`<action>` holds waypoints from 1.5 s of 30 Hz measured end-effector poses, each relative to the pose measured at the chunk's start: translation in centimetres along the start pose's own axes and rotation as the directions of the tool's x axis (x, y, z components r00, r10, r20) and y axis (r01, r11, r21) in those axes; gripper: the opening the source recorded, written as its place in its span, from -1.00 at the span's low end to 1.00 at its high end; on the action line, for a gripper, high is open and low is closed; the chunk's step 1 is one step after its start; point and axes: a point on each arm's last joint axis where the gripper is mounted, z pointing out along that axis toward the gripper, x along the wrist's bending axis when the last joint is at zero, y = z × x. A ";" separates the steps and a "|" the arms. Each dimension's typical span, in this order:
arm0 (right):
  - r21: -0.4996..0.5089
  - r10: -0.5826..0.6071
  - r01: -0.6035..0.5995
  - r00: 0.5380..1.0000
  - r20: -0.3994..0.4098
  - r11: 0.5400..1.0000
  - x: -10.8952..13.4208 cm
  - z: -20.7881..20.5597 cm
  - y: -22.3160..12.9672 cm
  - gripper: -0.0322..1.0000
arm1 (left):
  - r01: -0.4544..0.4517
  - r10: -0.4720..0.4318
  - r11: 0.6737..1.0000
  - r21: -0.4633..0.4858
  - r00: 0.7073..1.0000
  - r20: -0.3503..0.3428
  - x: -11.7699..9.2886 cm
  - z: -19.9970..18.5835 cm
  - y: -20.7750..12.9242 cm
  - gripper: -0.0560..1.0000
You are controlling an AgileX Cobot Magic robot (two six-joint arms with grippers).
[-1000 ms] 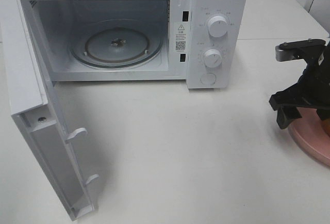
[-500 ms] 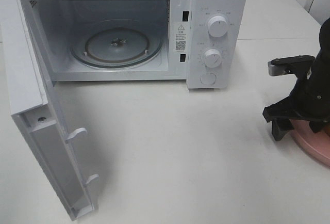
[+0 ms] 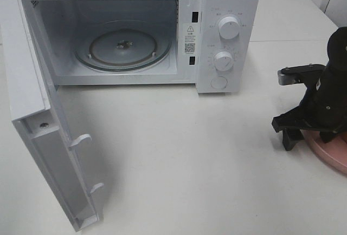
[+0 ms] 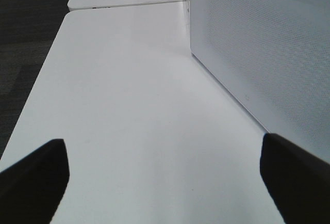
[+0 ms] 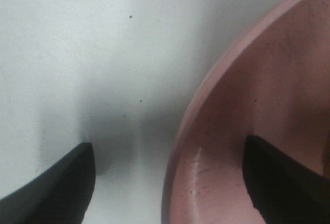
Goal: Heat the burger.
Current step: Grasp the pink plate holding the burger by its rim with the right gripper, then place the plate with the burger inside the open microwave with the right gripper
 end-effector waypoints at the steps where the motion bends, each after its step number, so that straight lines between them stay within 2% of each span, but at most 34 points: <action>1: 0.007 -0.006 0.005 1.000 0.003 1.000 0.0 0.2 0.0 0.54 | 0.000 0.000 1.000 0.000 1.000 0.000 0.0 0.0 0.0 0.86; 7: 0.007 0.010 -0.010 1.000 0.005 1.000 0.0 0.3 0.0 0.53 | 0.000 0.000 1.000 0.000 1.000 0.000 0.0 0.0 0.0 0.86; 10: 0.006 0.010 -0.010 1.000 0.007 1.000 0.0 0.3 0.0 0.44 | 0.000 0.000 1.000 0.000 1.000 0.000 0.0 0.0 0.0 0.86; 11: 0.006 0.006 -0.006 1.000 0.011 1.000 -0.1 0.3 0.0 0.33 | 0.000 0.000 1.000 0.000 1.000 0.000 0.0 0.0 0.0 0.86; 12: 0.006 0.006 -0.006 1.000 0.011 1.000 -0.1 0.3 0.0 0.33 | 0.000 0.000 1.000 0.000 1.000 0.000 0.0 0.0 0.0 0.86; 14: 0.005 -0.007 0.007 1.000 0.019 1.000 -0.2 0.3 0.0 0.07 | 0.000 0.000 1.000 0.000 1.000 0.000 0.0 0.0 0.0 0.86; 15: 0.005 -0.007 0.007 1.000 0.019 1.000 -0.2 0.3 0.0 0.07 | 0.000 0.000 1.000 0.000 1.000 0.000 0.0 0.0 0.0 0.86; 16: 0.005 -0.005 0.005 1.000 0.022 1.000 -0.2 0.3 0.1 -0.14 | 0.000 0.000 1.000 0.000 1.000 0.000 0.0 0.0 0.0 0.86; 17: 0.005 -0.005 0.005 1.000 0.022 1.000 -0.2 0.3 0.1 -0.14 | 0.000 0.000 1.000 0.000 1.000 0.000 0.0 0.0 0.0 0.86; 18: 0.005 -0.004 0.004 1.000 0.025 1.000 -0.2 0.2 0.1 -0.38 | 0.000 0.000 1.000 0.000 1.000 0.000 0.0 0.0 0.0 0.86; 19: 0.004 0.000 0.000 1.000 0.023 1.000 -0.2 0.2 0.1 -0.49 | 0.000 0.000 1.000 0.000 1.000 0.000 0.0 0.0 0.0 0.86; 20: 0.004 0.000 0.000 1.000 0.023 1.000 -0.2 0.2 0.1 -0.49 | 0.000 0.000 1.000 0.000 1.000 0.000 0.0 0.0 0.0 0.86; 21: 0.007 0.001 -0.001 1.000 0.024 1.000 -0.2 0.2 0.2 -0.65 | 0.000 0.000 1.000 0.000 1.000 0.000 0.0 0.0 0.0 0.86; 36: 0.005 0.012 -0.012 1.000 0.021 1.000 -0.1 0.1 0.2 -0.69 | 0.000 0.000 1.000 0.000 1.000 0.000 0.0 0.0 0.0 0.86; 45: 0.021 -0.047 0.046 0.997 0.058 0.999 1.0 -0.1 0.1 -0.74 | 0.000 0.000 1.000 0.000 1.000 0.000 0.0 0.0 0.0 0.86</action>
